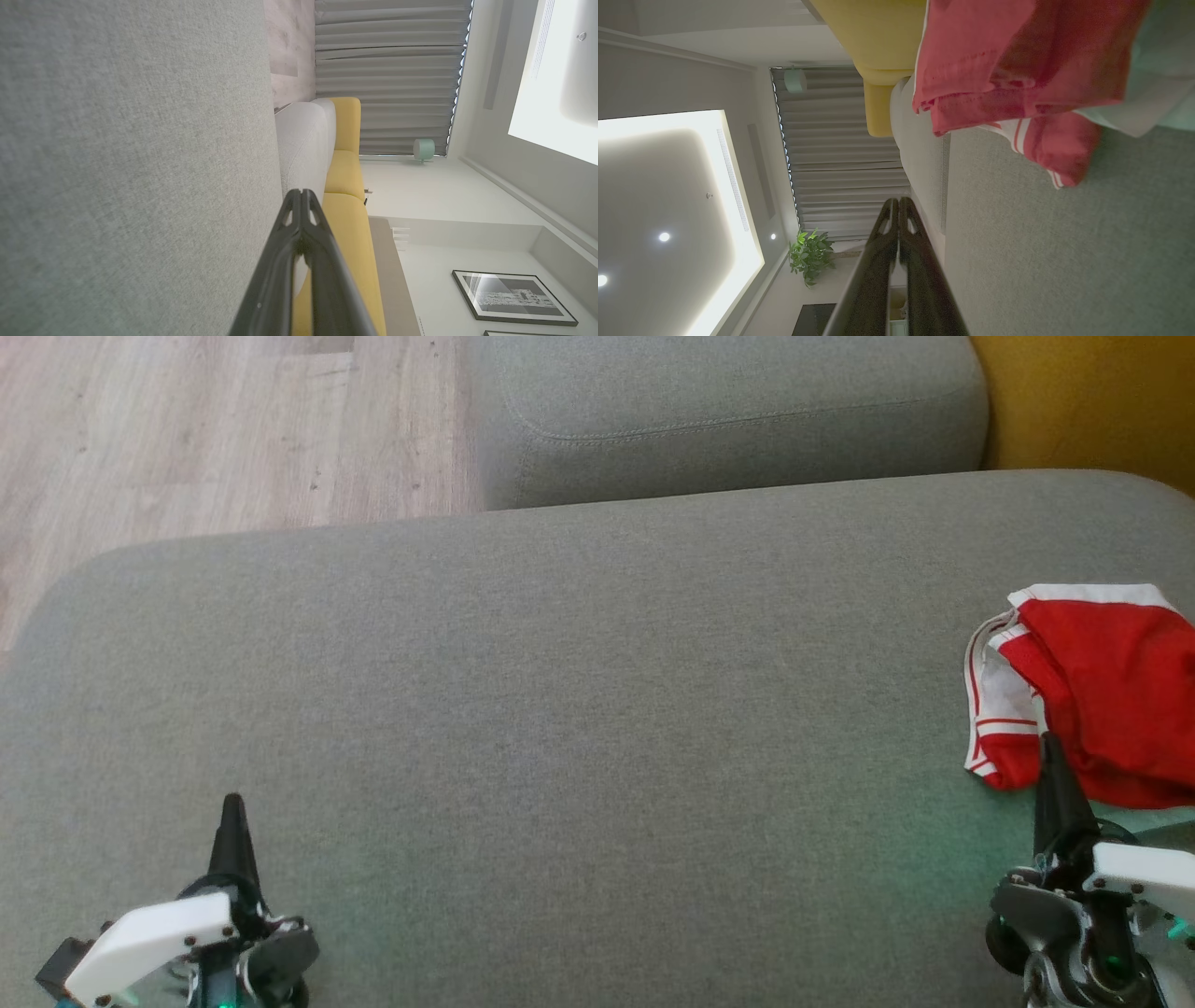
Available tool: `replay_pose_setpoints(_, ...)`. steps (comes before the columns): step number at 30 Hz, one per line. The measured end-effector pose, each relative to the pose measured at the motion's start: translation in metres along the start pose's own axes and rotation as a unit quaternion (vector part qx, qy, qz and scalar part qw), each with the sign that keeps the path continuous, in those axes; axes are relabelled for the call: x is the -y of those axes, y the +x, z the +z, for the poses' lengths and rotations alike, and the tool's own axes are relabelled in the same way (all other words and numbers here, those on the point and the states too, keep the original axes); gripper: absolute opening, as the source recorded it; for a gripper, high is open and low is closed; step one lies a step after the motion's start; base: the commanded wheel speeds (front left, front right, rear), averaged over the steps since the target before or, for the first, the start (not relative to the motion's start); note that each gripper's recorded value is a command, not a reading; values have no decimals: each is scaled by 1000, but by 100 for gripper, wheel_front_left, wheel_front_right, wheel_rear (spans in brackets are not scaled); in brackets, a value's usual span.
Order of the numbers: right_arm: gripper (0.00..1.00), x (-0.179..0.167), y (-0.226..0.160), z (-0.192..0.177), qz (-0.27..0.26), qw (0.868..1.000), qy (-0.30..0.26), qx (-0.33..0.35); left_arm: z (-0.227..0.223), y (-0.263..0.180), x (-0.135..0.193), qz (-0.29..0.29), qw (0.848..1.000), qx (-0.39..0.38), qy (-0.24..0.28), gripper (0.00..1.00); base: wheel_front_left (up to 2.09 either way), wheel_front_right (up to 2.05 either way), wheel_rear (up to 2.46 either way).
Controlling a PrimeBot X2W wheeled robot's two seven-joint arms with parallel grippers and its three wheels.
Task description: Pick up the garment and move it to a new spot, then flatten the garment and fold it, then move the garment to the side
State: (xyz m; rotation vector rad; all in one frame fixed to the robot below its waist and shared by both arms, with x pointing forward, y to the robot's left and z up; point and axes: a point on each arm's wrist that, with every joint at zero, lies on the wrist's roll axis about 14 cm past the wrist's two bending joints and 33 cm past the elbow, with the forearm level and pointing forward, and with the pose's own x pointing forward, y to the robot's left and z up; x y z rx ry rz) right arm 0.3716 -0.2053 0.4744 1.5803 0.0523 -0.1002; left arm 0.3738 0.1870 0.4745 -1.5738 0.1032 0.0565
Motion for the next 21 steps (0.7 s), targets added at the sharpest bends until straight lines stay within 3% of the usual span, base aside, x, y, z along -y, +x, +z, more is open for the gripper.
replay_pose_setpoints(21,0,0,0,0,0,1000,0,-1,0,0,0,0,1000,0,0,0,0,0,0)
